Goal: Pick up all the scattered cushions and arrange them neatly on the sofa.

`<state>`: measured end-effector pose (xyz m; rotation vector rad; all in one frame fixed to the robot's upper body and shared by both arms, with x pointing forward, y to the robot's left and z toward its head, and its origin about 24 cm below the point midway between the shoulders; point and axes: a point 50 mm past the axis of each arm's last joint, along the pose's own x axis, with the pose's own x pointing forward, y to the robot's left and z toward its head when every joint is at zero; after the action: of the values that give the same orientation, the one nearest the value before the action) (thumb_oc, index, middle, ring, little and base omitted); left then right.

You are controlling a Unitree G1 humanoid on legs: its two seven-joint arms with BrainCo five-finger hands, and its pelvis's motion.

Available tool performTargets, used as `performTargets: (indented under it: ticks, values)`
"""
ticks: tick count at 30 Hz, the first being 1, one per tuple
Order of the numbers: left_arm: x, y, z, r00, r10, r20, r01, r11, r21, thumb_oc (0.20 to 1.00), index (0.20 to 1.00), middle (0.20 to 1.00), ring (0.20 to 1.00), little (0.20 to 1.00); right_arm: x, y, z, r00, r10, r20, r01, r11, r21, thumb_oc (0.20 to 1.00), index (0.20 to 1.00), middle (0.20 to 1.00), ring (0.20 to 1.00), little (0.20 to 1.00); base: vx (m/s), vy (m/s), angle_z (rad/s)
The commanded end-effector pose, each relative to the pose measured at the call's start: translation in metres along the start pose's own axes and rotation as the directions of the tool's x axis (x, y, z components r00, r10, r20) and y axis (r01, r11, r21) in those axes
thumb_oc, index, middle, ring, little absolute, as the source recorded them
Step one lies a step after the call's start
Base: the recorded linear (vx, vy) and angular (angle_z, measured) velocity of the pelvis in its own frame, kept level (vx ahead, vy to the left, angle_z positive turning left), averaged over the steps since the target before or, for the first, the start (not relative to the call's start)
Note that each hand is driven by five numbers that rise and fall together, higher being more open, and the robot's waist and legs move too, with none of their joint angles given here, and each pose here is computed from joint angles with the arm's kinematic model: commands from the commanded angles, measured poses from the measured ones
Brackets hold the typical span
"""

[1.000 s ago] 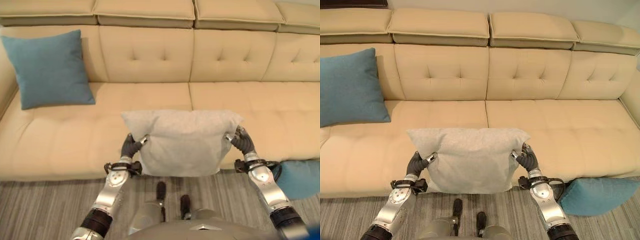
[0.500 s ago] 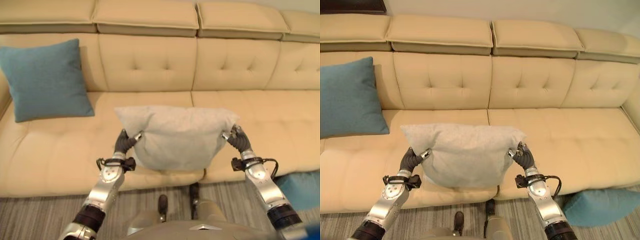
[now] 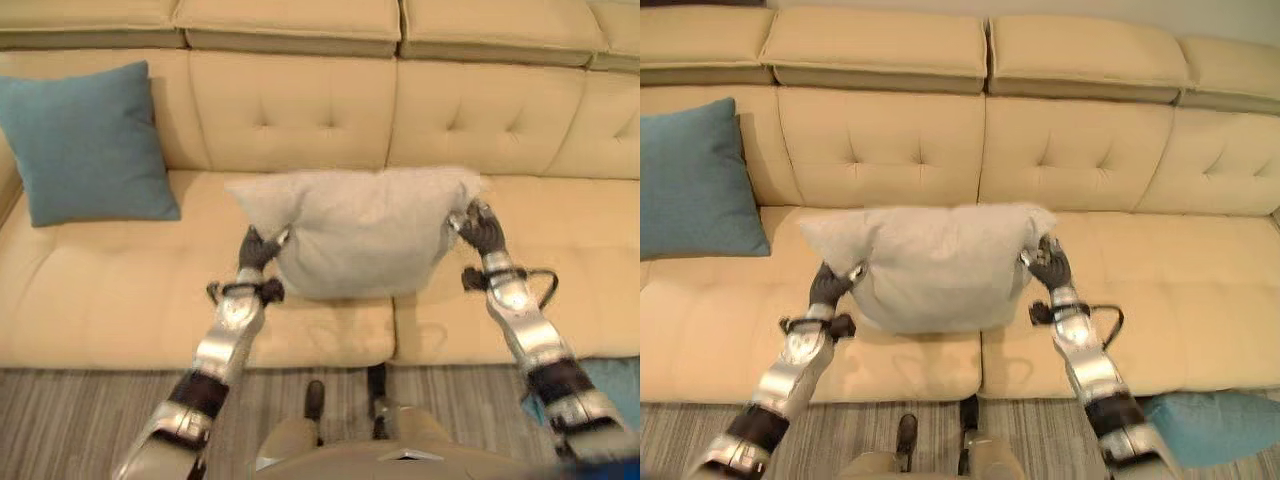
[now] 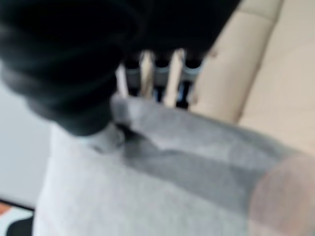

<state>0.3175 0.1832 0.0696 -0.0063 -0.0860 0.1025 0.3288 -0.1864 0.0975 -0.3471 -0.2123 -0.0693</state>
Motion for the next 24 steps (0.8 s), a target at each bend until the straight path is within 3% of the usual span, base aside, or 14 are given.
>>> performTargets:
  ticks: [1,13,21,24]
  values:
    - [0.027,-0.029,0.066,0.954,-0.066,0.291,0.077,0.997,-0.028,0.2,0.2,0.2,0.2,0.2,0.023,0.003,0.056,0.972,-0.011,0.236,0.001,0.999,0.041,0.2,0.2,0.2,0.2,0.2,-0.14,0.013,0.02]
    - [0.08,-0.034,0.168,0.862,-0.005,0.506,-0.007,1.0,0.022,0.2,0.2,0.2,0.2,0.2,0.089,-0.007,0.153,0.899,-0.088,0.428,0.106,0.994,-0.017,0.2,0.2,0.2,0.2,0.2,-0.06,0.011,-0.08]
    - [0.091,-0.034,0.189,0.852,0.003,0.523,-0.034,0.998,0.051,0.2,0.2,0.2,0.2,0.2,0.106,-0.013,0.178,0.893,-0.075,0.444,0.134,0.985,-0.104,0.2,0.2,0.2,0.2,0.2,0.01,-0.002,-0.03]
    - [0.097,-0.037,0.192,0.864,0.026,0.503,-0.055,0.998,0.043,0.2,0.2,0.2,0.2,0.2,0.117,-0.022,0.178,0.913,-0.081,0.399,0.176,0.962,-0.207,0.2,0.2,0.2,0.2,0.2,0.0,-0.031,0.05]
